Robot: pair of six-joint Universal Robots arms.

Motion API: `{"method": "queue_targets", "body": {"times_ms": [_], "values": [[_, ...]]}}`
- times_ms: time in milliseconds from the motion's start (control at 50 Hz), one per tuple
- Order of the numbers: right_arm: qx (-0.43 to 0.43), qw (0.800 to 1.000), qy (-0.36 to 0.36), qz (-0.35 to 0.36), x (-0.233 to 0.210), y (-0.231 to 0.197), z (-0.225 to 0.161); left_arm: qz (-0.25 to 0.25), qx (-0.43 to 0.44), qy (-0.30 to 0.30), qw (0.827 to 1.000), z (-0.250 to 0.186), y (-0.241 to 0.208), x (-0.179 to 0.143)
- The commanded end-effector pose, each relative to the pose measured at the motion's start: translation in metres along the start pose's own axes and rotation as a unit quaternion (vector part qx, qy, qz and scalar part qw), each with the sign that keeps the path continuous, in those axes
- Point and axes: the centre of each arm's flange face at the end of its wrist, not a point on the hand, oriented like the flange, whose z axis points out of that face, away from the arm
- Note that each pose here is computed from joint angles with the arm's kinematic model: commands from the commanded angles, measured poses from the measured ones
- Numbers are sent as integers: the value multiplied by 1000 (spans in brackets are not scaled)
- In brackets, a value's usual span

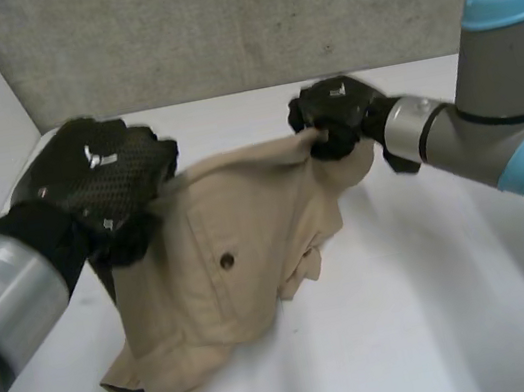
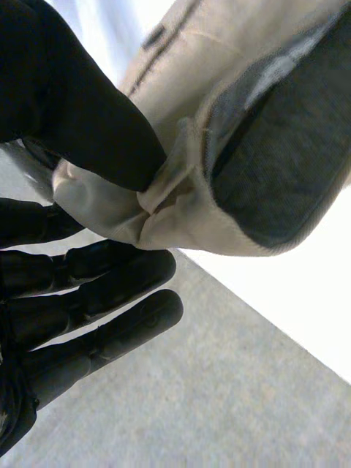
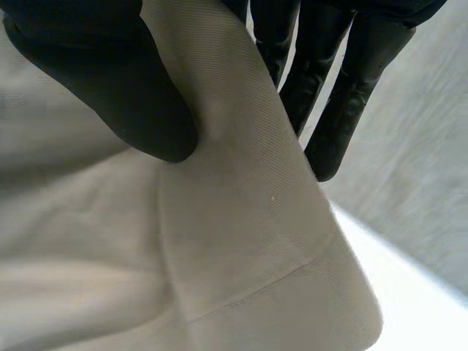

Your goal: Fold the shorts.

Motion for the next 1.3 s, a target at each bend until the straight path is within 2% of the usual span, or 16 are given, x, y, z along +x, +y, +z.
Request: {"method": "queue_targets", "body": {"times_ms": [20, 60, 80, 100, 140, 160, 180, 240, 280, 460, 500, 660, 860, 980, 1160, 1300], "values": [[216, 956, 138, -146, 31, -123, -22, 20, 135, -111, 984, 86, -34, -44], [268, 935, 161, -167, 32, -150, -32, 30, 194, -146, 970, 95, -55, -57], [268, 935, 161, -167, 32, -150, -33, 34, 223, -164, 960, 98, -65, -63], [333, 903, 194, -192, 33, -185, -52, 40, 280, -200, 938, 99, -86, -75], [362, 886, 207, -203, 32, -200, -64, 44, 331, -233, 913, 97, -102, -85], [373, 880, 211, -208, 30, -205, -70, 44, 331, -233, 913, 97, -102, -85], [383, 872, 217, -214, 28, -211, -79, 44, 385, -269, 882, 94, -117, -93], [374, 875, 221, -215, 25, -207, -88, 38, 401, -276, 873, 95, -115, -88], [363, 880, 222, -212, 23, -202, -91, 37, 394, -272, 877, 97, -109, -85], [206, 935, 199, -209, 0, -143, -107, 26, 290, -207, 934, 105, -40, -45], [192, 939, 195, -209, -3, -138, -108, 14, 267, -188, 945, 96, -24, -35], [100, 965, 161, -180, -22, -105, -118, -6, 262, -175, 949, 71, -17, -28], [90, 970, 166, -155, -21, -101, -120, -9, 308, -197, 931, 31, -42, -39], [83, 975, 168, -119, -15, -92, -112, -45, 313, -173, 933, 34, -43, -34], [-21, 982, 170, -76, 6, -13, -61, -99, 223, -57, 968, 97, 12, 32], [-92, 967, 223, -83, 21, 28, -47, -137, 187, 14, 973, 126, 40, 79]]}}
